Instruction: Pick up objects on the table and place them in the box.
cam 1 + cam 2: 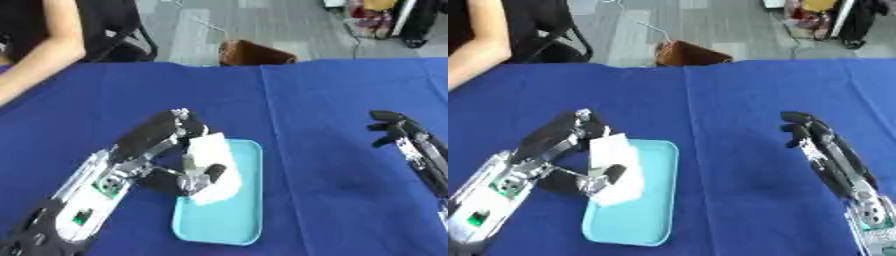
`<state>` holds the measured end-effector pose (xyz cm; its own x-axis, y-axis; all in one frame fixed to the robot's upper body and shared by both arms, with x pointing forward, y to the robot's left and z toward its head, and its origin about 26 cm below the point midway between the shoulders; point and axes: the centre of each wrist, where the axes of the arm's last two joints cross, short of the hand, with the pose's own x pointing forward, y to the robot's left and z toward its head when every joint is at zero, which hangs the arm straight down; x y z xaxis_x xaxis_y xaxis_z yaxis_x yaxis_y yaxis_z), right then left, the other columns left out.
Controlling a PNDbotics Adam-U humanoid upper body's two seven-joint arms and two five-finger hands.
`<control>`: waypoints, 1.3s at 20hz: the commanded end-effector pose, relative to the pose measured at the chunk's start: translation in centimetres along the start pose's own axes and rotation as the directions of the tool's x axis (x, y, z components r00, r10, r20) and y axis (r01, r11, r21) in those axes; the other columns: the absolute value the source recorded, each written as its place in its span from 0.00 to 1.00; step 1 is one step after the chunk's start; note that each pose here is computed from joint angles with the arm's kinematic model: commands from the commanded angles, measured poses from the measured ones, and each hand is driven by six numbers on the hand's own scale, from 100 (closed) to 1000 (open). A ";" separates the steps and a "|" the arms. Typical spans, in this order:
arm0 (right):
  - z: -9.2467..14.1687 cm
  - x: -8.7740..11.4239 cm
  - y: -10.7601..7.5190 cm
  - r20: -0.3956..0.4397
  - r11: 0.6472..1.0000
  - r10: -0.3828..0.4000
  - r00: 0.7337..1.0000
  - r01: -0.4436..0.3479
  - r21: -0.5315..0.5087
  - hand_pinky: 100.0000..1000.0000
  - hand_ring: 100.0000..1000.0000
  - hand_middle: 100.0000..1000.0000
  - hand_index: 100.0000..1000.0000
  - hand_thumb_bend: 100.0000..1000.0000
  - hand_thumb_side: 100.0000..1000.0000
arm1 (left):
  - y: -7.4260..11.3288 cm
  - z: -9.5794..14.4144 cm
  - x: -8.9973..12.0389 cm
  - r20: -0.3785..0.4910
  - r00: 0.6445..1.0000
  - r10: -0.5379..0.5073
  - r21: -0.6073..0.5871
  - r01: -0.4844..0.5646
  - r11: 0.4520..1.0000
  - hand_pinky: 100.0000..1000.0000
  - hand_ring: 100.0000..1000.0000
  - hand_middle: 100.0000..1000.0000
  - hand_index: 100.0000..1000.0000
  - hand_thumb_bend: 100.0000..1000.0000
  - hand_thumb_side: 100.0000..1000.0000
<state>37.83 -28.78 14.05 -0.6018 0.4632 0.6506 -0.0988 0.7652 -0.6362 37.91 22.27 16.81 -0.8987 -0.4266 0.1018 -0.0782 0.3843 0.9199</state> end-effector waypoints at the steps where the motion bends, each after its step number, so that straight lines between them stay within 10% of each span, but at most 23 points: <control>1: -0.6 0.9 -0.7 0.035 1.000 0.018 0.999 -0.018 -0.016 0.61 0.78 0.87 0.87 0.00 0.95 | 0.0 -0.4 -0.2 0.027 0.999 -0.046 -0.074 0.048 0.996 0.00 0.00 0.10 0.24 0.00 0.93; 6: -0.7 0.9 -0.9 0.035 0.999 0.023 0.999 -0.022 -0.023 0.61 0.78 0.87 0.87 0.00 0.95 | -1.3 0.3 -0.8 0.031 0.995 -0.095 -0.243 0.100 0.965 0.40 0.41 0.52 0.63 0.10 1.00; 17: -0.6 0.8 -0.9 0.032 0.999 0.025 0.999 -0.024 -0.027 0.61 0.78 0.87 0.87 0.00 0.94 | -2.9 2.1 -1.6 -0.036 0.995 -0.092 -0.343 0.074 0.936 0.57 0.64 0.70 0.73 0.12 1.00; 26: -0.5 0.8 -1.0 0.031 0.999 0.025 0.999 -0.024 -0.029 0.61 0.78 0.87 0.87 0.00 0.92 | -2.6 2.7 -1.8 -0.057 0.991 -0.122 -0.316 0.098 0.944 0.76 0.80 0.84 0.87 0.36 1.00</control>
<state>37.84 -28.91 14.14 -0.6030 0.4661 0.6474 -0.0870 0.7683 -0.6342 38.62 23.40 13.58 -0.8715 -0.4893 0.0309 -0.0234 0.1045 0.9943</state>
